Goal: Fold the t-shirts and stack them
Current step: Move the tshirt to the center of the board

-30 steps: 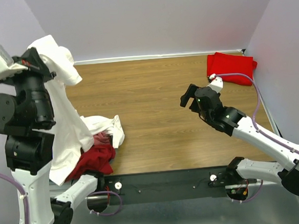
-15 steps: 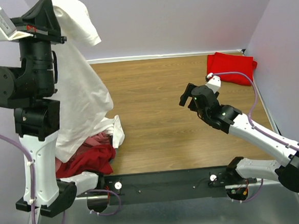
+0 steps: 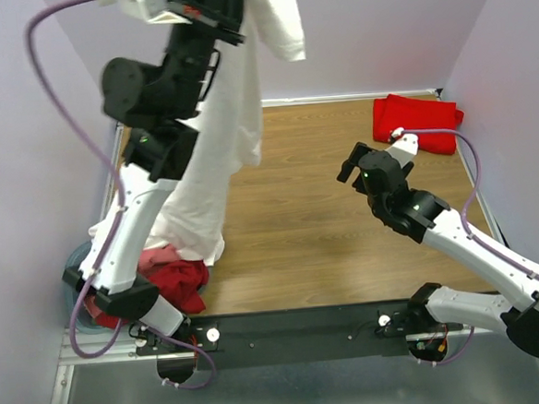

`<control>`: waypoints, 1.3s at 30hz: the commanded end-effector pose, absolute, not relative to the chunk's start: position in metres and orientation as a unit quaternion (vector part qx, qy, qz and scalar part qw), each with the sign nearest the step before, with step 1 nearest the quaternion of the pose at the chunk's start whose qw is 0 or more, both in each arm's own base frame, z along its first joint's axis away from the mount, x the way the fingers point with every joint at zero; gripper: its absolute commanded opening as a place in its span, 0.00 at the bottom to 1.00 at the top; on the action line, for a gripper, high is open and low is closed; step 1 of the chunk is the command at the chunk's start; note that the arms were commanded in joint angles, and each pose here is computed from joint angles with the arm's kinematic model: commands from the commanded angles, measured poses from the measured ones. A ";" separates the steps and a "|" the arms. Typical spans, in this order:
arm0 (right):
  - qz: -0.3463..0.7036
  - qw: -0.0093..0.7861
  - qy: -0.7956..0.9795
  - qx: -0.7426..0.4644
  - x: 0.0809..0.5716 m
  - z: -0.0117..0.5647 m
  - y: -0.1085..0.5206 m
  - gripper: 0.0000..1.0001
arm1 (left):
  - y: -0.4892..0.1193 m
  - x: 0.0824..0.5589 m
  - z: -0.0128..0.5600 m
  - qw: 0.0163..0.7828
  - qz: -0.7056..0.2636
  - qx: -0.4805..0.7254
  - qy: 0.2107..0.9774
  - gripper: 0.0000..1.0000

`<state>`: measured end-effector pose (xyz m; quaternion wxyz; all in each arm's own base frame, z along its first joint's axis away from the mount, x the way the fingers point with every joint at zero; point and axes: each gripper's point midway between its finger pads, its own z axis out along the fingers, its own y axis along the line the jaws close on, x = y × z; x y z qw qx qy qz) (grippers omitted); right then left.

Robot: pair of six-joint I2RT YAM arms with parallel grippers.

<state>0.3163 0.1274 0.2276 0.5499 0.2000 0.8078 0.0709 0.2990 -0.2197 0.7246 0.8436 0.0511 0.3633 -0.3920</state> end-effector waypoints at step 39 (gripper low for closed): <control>0.005 0.409 0.876 0.256 0.360 0.114 0.077 1.00 | -0.243 0.406 0.157 0.494 -0.103 0.007 0.863 0.89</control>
